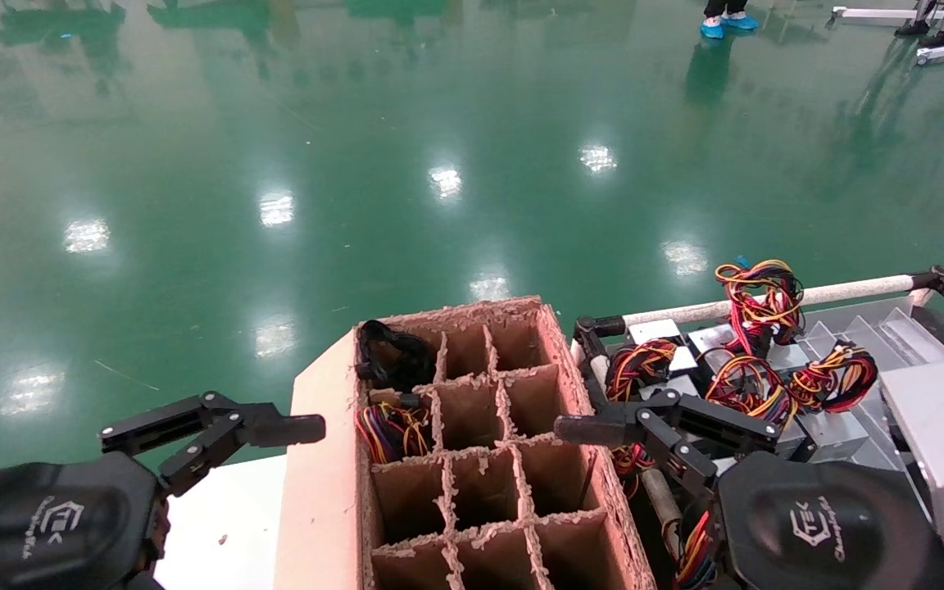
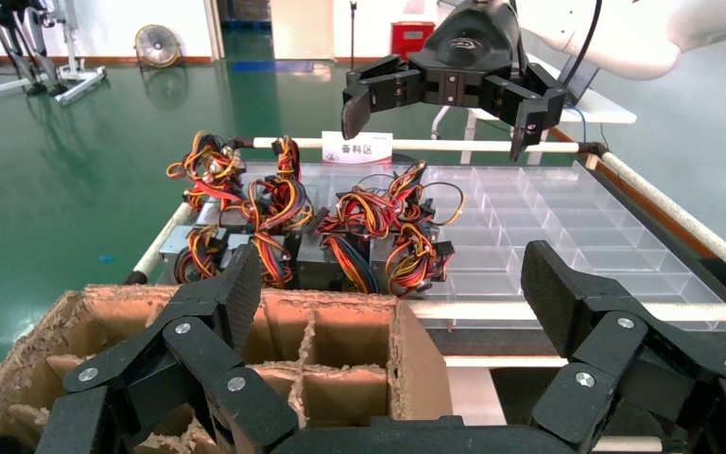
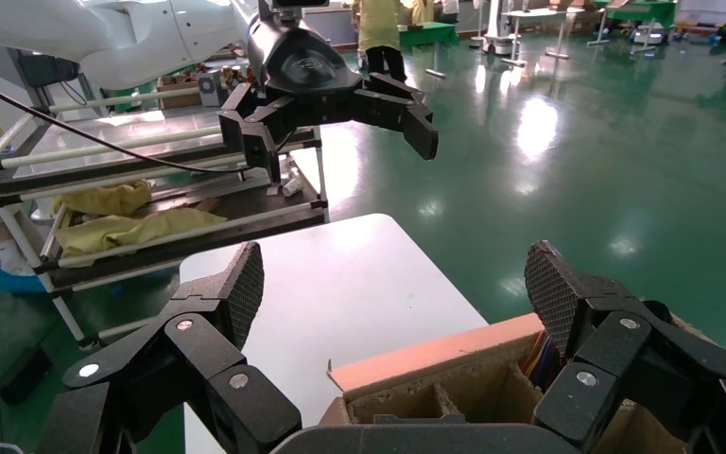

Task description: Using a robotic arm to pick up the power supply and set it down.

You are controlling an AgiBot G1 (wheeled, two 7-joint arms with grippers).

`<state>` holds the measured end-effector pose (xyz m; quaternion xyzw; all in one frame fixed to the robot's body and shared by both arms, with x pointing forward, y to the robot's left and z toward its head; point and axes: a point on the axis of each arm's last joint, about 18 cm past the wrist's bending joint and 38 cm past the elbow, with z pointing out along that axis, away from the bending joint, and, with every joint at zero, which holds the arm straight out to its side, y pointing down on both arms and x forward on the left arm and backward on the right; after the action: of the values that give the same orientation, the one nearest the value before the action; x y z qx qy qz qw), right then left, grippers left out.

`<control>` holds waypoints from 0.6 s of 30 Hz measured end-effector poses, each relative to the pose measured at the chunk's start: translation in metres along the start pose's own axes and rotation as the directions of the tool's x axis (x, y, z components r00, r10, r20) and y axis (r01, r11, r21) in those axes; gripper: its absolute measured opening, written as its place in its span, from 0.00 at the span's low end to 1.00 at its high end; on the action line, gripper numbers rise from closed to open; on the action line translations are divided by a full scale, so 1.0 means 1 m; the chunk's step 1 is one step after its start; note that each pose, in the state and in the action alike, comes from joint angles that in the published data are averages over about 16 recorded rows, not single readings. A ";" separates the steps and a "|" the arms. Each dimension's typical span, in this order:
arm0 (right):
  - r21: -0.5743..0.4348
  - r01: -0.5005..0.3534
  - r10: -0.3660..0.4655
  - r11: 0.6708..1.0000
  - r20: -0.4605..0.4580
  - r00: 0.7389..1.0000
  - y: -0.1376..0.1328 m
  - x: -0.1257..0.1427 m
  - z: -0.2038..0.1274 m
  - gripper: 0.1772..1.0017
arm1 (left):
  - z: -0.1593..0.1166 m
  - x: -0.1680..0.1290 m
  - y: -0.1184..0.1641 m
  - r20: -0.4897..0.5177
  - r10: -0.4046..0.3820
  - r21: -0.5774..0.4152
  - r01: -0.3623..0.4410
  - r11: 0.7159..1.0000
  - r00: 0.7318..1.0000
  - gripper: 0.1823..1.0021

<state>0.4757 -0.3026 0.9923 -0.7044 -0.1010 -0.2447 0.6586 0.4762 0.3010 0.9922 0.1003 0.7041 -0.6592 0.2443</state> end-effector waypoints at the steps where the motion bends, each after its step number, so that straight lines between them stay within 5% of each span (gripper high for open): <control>1: 0.000 0.000 0.000 1.000 0.000 1.000 0.000 0.000 0.000 1.00 | 0.000 0.000 0.000 0.000 0.000 0.000 0.000 1.000 1.000 1.00; 18: 0.000 0.000 0.000 1.000 0.000 1.000 0.000 0.000 0.000 1.00 | 0.000 0.000 0.000 0.000 0.000 0.000 0.000 1.000 1.000 0.91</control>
<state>0.4757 -0.3026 0.9923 -0.7044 -0.1010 -0.2447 0.6586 0.4763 0.3010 0.9922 0.1003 0.7041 -0.6592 0.2443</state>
